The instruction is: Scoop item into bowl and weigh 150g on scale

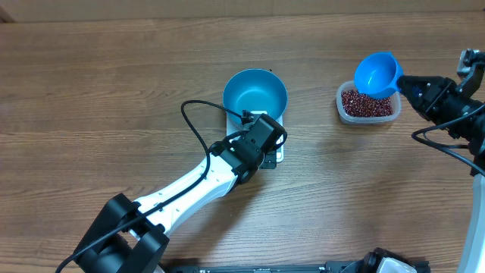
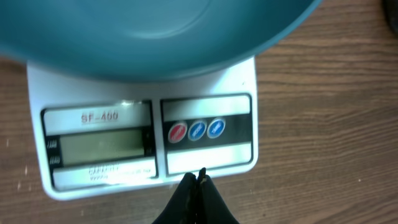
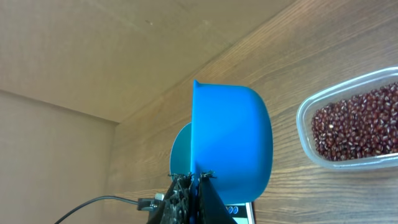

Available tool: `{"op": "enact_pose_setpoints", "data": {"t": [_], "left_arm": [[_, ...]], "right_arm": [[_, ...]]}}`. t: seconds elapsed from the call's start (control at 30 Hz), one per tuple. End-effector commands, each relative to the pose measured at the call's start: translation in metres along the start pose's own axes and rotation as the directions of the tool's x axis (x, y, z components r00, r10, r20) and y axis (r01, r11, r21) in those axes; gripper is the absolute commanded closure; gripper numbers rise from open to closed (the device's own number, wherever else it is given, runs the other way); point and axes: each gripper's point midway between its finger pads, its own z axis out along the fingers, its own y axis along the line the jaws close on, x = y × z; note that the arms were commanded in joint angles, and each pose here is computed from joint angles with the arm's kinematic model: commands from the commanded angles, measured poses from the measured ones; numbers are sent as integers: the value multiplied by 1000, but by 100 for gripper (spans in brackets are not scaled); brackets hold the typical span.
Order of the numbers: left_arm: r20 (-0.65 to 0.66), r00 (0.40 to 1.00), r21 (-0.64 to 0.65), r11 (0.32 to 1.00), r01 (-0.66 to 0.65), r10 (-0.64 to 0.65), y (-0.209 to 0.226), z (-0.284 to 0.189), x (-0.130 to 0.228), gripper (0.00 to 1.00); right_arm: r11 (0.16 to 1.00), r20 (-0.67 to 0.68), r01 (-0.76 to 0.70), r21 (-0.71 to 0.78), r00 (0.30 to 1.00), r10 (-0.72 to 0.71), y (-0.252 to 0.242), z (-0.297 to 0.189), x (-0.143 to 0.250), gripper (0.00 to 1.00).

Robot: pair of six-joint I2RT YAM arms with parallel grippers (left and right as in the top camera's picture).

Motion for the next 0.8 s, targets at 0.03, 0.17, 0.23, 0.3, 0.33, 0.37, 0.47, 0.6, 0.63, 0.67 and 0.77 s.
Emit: {"op": "enact_pose_setpoints", "data": {"t": [0.03, 0.17, 0.23, 0.3, 0.33, 0.37, 0.47, 0.6, 0.63, 0.67, 0.77], "left_arm": [[56, 992, -6, 993, -115, 115, 4, 9, -2, 96], [81, 990, -49, 993, -111, 114, 17, 19, 3, 96], [85, 991, -90, 991, -95, 103, 26, 23, 5, 96], [101, 990, -92, 992, -92, 101, 25, 27, 2, 96], [106, 989, -89, 992, -91, 100, 24, 28, 2, 96], [112, 988, -84, 992, -93, 102, 23, 30, 0, 96], [113, 988, -84, 992, -92, 101, 22, 39, 1, 96], [136, 986, -87, 992, -87, 98, 22, 40, -3, 96], [138, 986, -86, 993, -86, 97, 21, 41, -4, 96], [140, 985, -84, 993, -86, 97, 21, 42, -4, 96], [143, 985, -81, 993, -85, 96, 20, 42, -5, 96]], "right_arm": [[999, 27, 37, 0, 999, -37, 3, -5, -7, 96], [999, 25, 35, 0, 999, -35, 3, -5, -7, 96], [999, 23, 33, 2, 999, -33, 3, -5, -6, 96], [999, 23, 33, 2, 999, -33, 3, -5, -6, 96], [999, 23, 32, 2, 999, -33, 3, -5, -6, 96], [999, 23, 32, 2, 999, -33, 3, -5, -6, 96], [999, 22, 32, 2, 999, -32, 3, -5, -6, 96], [1000, 22, 31, 2, 999, -31, 3, -5, -6, 96], [1000, 22, 31, 2, 999, -31, 3, -5, -6, 96], [1000, 22, 31, 2, 999, -31, 3, -5, -6, 96], [1000, 22, 31, 2, 999, -31, 3, -5, -6, 96]]}}
